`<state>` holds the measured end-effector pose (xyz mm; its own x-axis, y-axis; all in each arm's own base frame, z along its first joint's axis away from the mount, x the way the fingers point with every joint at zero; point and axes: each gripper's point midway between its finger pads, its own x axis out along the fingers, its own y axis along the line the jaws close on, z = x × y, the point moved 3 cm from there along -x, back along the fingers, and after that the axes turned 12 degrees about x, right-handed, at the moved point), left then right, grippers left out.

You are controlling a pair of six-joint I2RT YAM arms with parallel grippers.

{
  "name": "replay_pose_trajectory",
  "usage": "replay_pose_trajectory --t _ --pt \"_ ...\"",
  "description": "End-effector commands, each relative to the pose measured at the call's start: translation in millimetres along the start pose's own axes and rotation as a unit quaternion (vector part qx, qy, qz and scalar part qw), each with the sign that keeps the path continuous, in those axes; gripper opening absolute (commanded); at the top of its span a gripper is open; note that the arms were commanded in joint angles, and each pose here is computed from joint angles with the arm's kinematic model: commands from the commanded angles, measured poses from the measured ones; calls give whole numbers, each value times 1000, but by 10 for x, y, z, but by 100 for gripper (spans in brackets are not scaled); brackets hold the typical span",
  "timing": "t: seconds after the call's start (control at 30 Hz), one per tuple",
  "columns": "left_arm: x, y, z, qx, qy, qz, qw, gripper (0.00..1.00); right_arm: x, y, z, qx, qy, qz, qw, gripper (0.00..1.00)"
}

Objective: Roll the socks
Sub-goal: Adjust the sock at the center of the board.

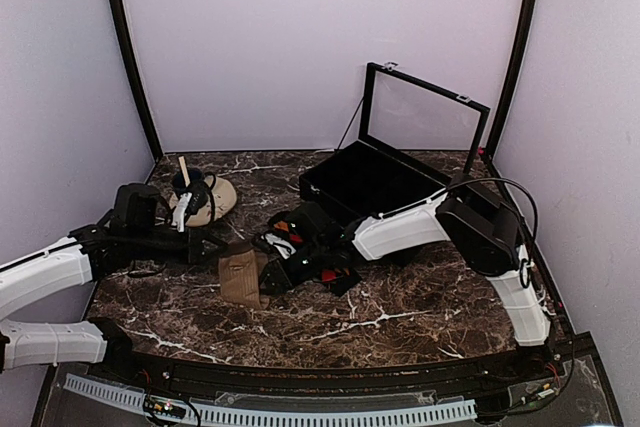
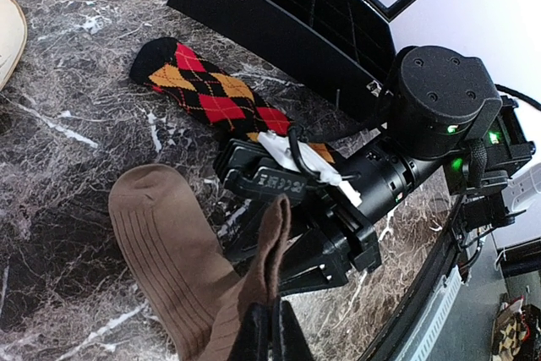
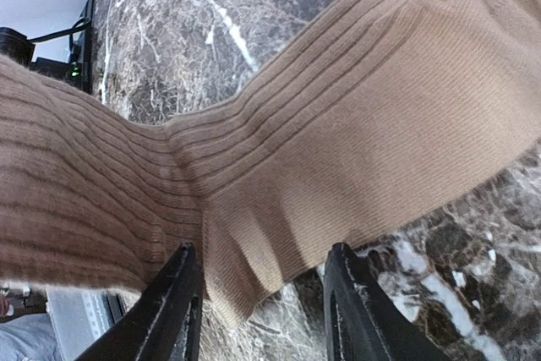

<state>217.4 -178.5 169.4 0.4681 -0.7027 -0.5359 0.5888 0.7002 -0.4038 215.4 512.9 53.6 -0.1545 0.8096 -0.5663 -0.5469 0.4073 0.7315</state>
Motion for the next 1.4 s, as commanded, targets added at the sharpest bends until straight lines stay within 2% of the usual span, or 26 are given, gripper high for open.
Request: replay_pose_trajectory --t 0.0,0.17,0.6,0.83,0.93,1.13,1.2,1.37 --pt "-88 -80 165 14 -26 -9 1000 0 -157 34 86 4 -23 -28 999 47" --pt "-150 -118 167 12 -34 -14 999 0 -236 160 173 9 -44 -13 999 55" --pt "-244 -140 121 14 -39 -11 999 0 -256 360 226 57 -64 44 995 49" --pt "-230 -135 142 17 -42 -11 999 0 -156 455 221 94 -51 92 990 27" --pt "-213 -129 146 18 -40 -11 999 0 -92 430 194 102 -40 87 990 22" --pt "-194 -119 183 18 -46 -9 999 0 55 303 122 125 -12 79 989 3" --pt "-190 -114 193 18 -46 -8 999 0 110 270 108 131 -2 78 988 0" --pt "-191 -99 217 18 -49 -1 999 0 195 179 35 147 17 72 986 0"
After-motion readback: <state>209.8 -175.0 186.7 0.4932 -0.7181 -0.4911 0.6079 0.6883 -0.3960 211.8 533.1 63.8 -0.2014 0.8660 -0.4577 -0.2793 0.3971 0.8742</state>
